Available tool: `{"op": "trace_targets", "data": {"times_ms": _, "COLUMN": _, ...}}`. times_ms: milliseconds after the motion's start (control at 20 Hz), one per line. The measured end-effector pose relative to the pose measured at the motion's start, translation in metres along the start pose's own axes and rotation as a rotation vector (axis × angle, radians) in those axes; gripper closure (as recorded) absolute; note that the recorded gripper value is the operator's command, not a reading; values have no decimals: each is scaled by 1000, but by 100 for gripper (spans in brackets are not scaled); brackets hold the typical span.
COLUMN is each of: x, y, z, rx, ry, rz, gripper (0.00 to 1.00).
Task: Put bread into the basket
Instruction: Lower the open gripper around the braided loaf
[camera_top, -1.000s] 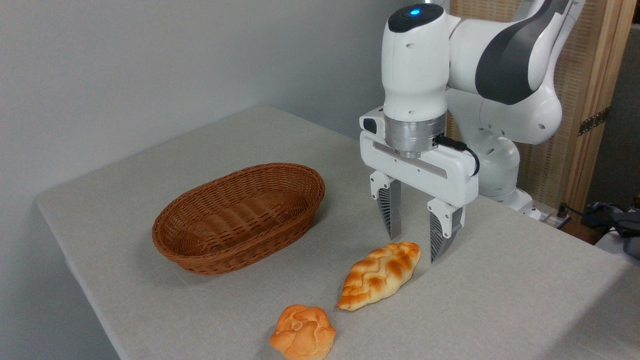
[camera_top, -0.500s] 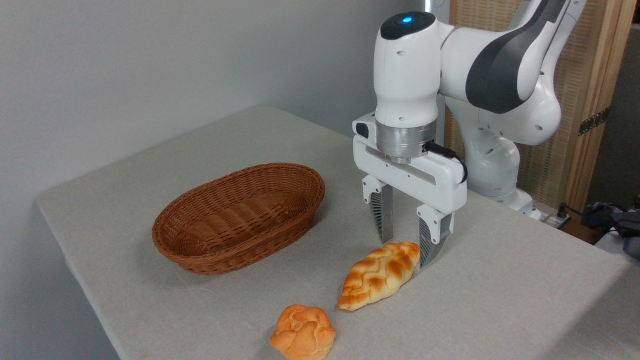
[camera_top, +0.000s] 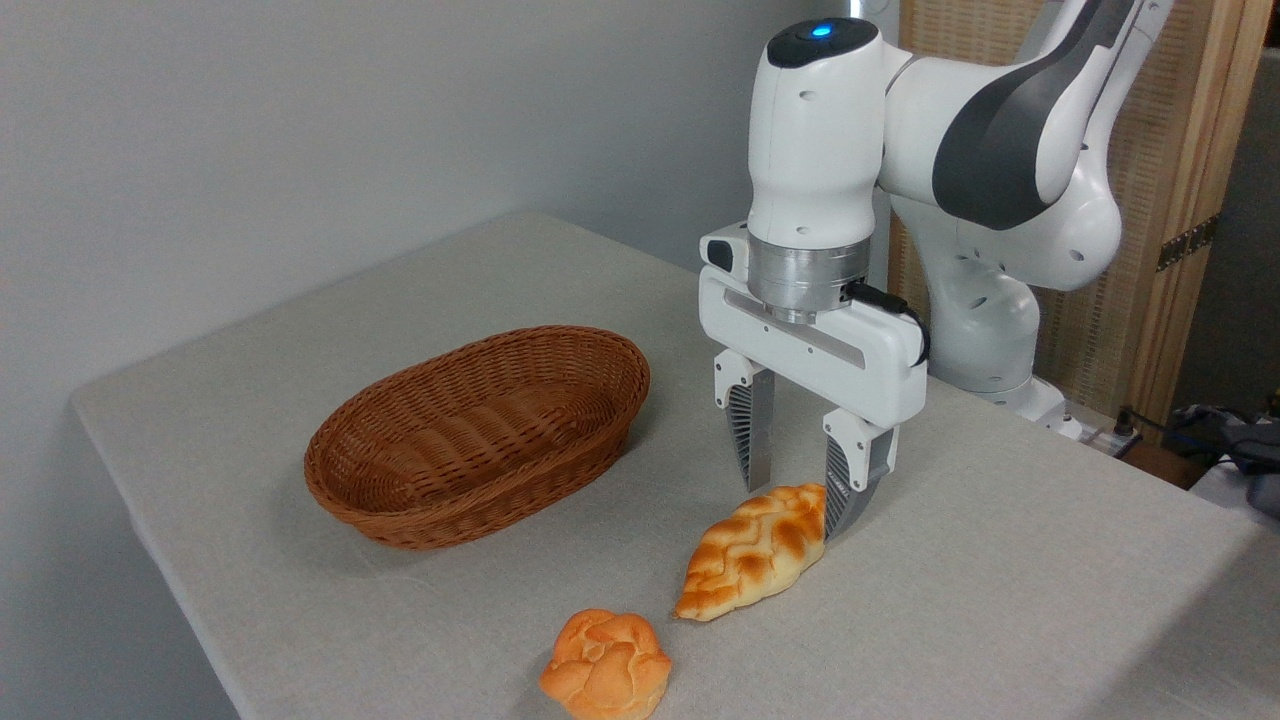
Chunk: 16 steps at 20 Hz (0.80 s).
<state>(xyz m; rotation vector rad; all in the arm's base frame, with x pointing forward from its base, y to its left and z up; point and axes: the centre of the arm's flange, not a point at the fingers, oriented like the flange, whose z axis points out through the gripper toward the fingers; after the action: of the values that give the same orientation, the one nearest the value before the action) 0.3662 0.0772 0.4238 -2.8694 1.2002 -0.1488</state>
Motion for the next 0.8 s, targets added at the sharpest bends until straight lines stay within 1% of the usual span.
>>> {"op": "trace_targets", "data": {"times_ms": 100, "x": 1, "y": -1, "z": -1, "rx": 6, "ry": 8, "rz": 0, "gripper": 0}}
{"op": "trace_targets", "data": {"times_ms": 400, "x": 2, "y": -1, "z": 0, "rx": 2, "ry": 12, "rz": 3, "gripper": 0}}
{"op": "trace_targets", "data": {"times_ms": 600, "x": 2, "y": -4, "z": -2, "rx": 21, "ry": 34, "rz": -1, "gripper": 0}}
{"op": "trace_targets", "data": {"times_ms": 800, "x": 3, "y": -4, "z": -2, "rx": 23, "ry": 36, "rz": -1, "gripper": 0}}
